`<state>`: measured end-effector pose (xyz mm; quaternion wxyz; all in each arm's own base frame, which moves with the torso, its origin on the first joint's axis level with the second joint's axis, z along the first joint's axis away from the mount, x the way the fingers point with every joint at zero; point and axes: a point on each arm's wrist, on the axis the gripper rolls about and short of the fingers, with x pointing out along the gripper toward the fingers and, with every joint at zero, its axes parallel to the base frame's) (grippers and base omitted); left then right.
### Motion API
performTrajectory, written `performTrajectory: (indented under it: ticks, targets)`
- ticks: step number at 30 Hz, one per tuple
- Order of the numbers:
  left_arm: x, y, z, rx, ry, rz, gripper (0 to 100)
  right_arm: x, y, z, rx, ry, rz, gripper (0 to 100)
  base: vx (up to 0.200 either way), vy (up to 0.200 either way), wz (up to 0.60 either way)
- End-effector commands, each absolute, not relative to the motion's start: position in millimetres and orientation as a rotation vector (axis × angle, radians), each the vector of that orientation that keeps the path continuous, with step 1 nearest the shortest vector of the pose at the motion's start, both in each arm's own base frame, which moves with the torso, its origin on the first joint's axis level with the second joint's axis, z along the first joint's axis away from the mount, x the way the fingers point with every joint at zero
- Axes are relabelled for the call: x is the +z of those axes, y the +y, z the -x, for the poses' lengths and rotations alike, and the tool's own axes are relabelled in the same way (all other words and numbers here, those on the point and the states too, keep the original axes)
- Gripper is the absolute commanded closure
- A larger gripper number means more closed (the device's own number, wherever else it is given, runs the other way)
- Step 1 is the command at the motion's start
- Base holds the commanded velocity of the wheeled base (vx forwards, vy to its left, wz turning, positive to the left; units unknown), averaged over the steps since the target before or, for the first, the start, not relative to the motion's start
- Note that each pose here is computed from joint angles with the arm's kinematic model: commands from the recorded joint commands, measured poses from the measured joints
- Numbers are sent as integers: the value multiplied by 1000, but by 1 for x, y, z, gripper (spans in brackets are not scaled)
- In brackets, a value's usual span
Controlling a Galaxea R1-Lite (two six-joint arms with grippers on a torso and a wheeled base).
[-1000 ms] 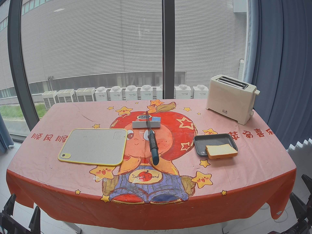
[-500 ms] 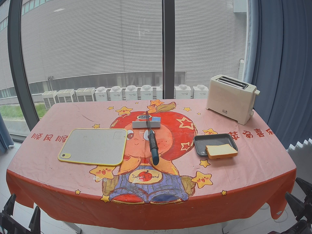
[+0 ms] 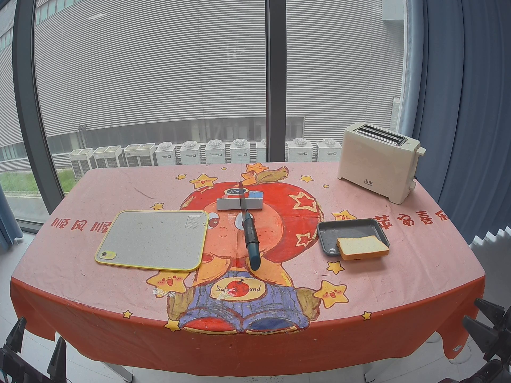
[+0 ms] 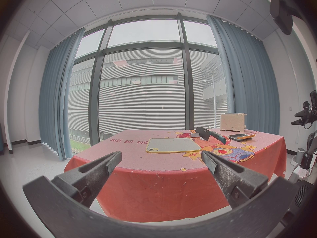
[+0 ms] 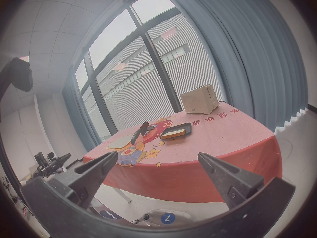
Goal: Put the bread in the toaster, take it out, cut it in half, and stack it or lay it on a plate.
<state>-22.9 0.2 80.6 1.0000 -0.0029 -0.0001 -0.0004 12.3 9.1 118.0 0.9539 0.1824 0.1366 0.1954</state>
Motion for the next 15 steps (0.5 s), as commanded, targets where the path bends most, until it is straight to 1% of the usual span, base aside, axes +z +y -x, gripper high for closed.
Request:
performTrajectory:
  ticks: [1,6,9,15]
  targets:
    - [75,0,23,0,3,6,0,113,10,-17,414,311,-415,0,0,0,0]
    - [75,0,23,0,2,6,0,110,11,-23,426,330,-474,0,0,0,0]
    - [75,0,23,0,2,6,0,111,12,-30,421,373,-533,0,0,0,0]
    - [75,0,23,0,3,6,0,114,14,-34,444,419,-605,0,0,0,0]
